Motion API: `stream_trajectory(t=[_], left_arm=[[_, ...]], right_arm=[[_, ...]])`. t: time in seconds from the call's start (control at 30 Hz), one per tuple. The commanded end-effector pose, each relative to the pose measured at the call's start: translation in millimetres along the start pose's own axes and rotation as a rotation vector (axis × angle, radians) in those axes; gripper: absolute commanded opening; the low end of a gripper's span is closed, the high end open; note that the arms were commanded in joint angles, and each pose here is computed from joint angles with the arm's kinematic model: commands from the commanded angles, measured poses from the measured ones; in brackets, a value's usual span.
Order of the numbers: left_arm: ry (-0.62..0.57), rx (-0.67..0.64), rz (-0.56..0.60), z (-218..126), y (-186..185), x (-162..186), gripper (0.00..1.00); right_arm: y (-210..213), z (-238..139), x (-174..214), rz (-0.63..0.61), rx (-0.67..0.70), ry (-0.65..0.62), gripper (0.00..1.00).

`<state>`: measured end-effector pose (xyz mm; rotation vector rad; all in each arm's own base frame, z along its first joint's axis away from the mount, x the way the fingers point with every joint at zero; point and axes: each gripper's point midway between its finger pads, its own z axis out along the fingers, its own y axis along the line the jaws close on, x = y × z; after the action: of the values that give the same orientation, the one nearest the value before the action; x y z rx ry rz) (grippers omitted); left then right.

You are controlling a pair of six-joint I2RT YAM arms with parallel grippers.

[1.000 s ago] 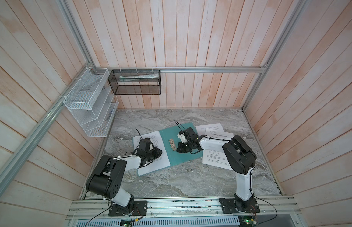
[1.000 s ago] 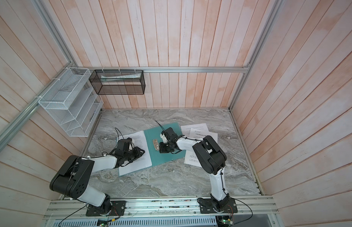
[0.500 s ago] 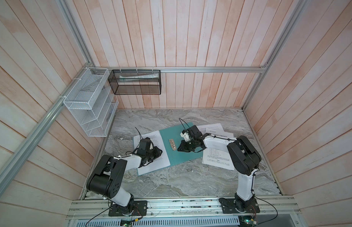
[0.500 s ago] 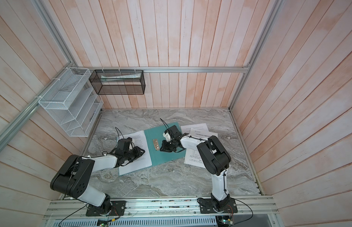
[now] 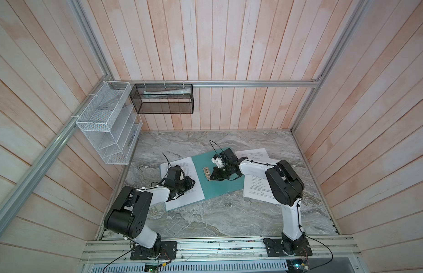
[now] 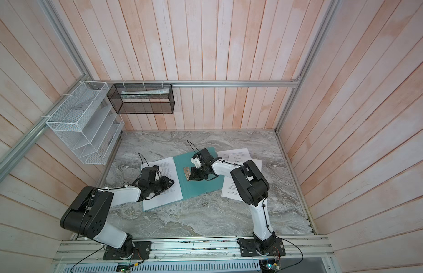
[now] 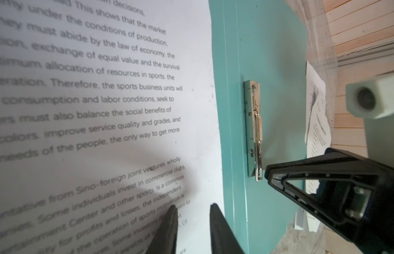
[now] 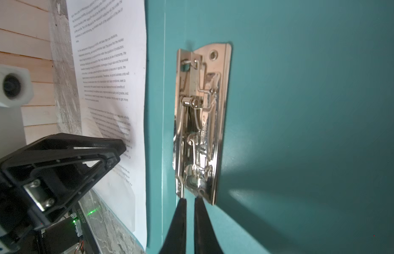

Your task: Put the files into the folder

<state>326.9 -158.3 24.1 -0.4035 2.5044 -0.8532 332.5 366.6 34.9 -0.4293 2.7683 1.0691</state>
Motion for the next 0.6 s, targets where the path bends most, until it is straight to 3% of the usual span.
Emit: stream_trajectory(t=[0.0,0.57], left_arm=[[0.195,-0.291,-0.084,-5.1,80.1,66.0,0.29],[0.192,-0.283,-0.081,-5.6,78.9,65.9,0.29]], right_arm=[[1.3,7.7,0.3,-0.015,-0.003,0.029,0.09],[14.4,16.6,3.6,0.002,-0.068,0.045,0.1]])
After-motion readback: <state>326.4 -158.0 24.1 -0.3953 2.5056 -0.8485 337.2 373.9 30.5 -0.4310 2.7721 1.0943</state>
